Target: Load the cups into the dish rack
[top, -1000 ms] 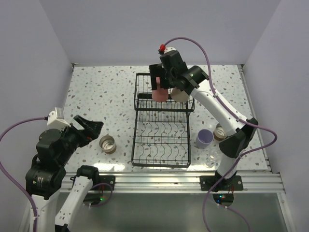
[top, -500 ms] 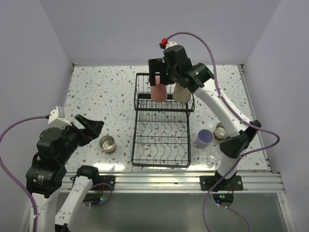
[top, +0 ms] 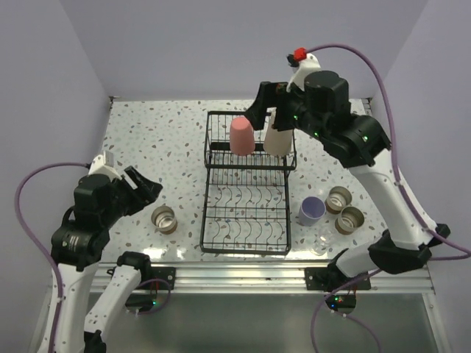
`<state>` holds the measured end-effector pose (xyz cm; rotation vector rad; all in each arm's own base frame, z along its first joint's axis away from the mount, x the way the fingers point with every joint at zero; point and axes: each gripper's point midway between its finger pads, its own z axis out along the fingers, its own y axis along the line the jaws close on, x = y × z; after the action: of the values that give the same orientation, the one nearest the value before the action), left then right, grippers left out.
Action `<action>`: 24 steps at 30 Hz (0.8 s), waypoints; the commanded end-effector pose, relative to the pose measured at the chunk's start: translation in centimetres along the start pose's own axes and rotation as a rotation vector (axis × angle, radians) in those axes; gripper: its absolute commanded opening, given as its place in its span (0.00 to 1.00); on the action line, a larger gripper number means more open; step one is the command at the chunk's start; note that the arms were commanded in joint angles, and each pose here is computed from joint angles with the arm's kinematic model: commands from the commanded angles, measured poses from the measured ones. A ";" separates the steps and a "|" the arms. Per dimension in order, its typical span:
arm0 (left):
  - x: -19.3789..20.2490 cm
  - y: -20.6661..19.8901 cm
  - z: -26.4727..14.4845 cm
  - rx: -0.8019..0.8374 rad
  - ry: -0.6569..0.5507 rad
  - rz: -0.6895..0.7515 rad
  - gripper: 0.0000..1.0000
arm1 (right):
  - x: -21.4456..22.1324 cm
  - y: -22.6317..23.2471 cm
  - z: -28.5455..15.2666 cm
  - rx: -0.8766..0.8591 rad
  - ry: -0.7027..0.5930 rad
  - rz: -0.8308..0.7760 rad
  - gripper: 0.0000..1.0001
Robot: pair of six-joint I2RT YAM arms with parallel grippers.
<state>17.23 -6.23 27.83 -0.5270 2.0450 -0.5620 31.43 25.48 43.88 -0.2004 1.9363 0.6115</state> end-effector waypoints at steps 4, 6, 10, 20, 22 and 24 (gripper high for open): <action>4.9 3.8 4.1 -0.174 0.285 0.050 0.66 | 0.7 -0.6 -5.9 -0.041 -0.050 0.045 0.98; 5.5 4.3 4.7 -0.198 0.315 0.053 0.66 | 2.2 -1.3 -6.1 -0.022 -0.022 0.048 0.98; 7.3 5.9 5.8 -0.253 0.386 0.048 0.65 | 3.5 -2.4 -7.6 0.003 -0.006 0.048 0.98; 10.5 7.3 8.5 -0.287 0.480 0.042 0.67 | 5.6 -3.8 -9.7 0.030 0.035 0.038 0.98; 11.2 7.2 9.0 -0.292 0.504 0.047 0.67 | 5.9 -4.1 -10.1 0.036 0.039 0.036 0.98; 11.6 6.9 9.7 -0.294 0.510 0.061 0.68 | 6.1 -4.2 -10.5 0.037 0.040 0.033 0.98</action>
<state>17.37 -7.90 11.53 -0.5508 2.6858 -0.3502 22.90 18.42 40.34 -0.1699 1.9969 0.6078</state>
